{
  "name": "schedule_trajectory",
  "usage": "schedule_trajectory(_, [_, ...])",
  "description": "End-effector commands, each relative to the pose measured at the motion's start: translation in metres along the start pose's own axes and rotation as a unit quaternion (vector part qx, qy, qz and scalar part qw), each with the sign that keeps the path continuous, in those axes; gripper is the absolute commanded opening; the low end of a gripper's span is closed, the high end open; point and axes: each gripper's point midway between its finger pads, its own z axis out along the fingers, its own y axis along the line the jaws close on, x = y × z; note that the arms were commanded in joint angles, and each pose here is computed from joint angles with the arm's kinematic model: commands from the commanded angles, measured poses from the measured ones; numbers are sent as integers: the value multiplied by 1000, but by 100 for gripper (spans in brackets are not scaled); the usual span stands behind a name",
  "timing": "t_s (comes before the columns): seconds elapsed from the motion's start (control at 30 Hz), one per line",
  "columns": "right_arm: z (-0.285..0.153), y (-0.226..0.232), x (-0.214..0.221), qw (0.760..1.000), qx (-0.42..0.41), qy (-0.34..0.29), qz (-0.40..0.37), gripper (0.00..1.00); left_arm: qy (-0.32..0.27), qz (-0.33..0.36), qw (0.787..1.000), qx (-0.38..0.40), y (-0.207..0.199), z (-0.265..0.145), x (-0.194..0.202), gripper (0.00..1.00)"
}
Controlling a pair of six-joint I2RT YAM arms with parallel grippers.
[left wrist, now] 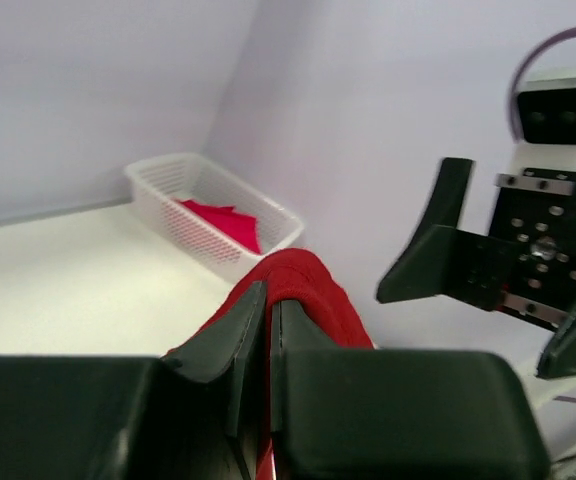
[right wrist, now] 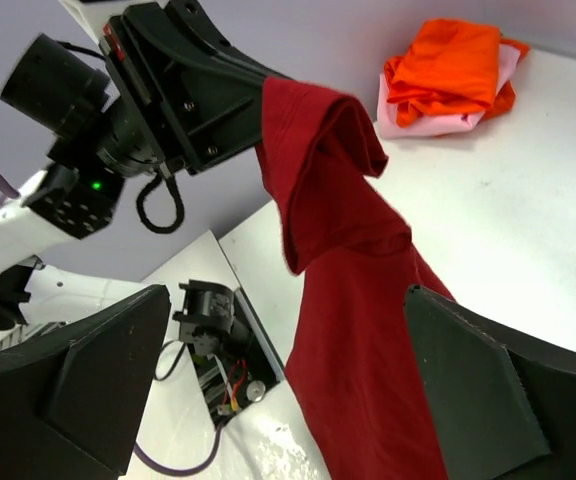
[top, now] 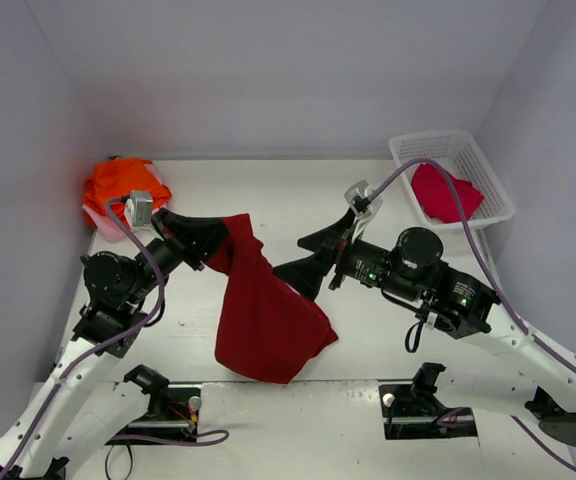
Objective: Fold and stack the t-shirts
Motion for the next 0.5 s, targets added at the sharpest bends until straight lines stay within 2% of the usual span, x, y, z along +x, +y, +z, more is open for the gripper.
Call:
schedule_trajectory(0.0, [-5, 6, -11, 1000, -8, -29, 5, 100, -50, 52, 996, -57, 6, -9, -39, 0])
schedule_trajectory(0.13, [-9, -6, 7, 1000, 14, -6, 13, 100, -62, 78, 989, -105, 14, -22, -51, 0])
schedule_trajectory(0.33, [-10, -27, 43, 997, 54, 39, 44, 100, -109, 117, 972, -170, 18, -51, -82, 0])
schedule_trajectory(0.47, [-3, -49, 68, 991, 100, 66, 58, 100, -116, 126, 968, -185, 18, -57, -90, 0])
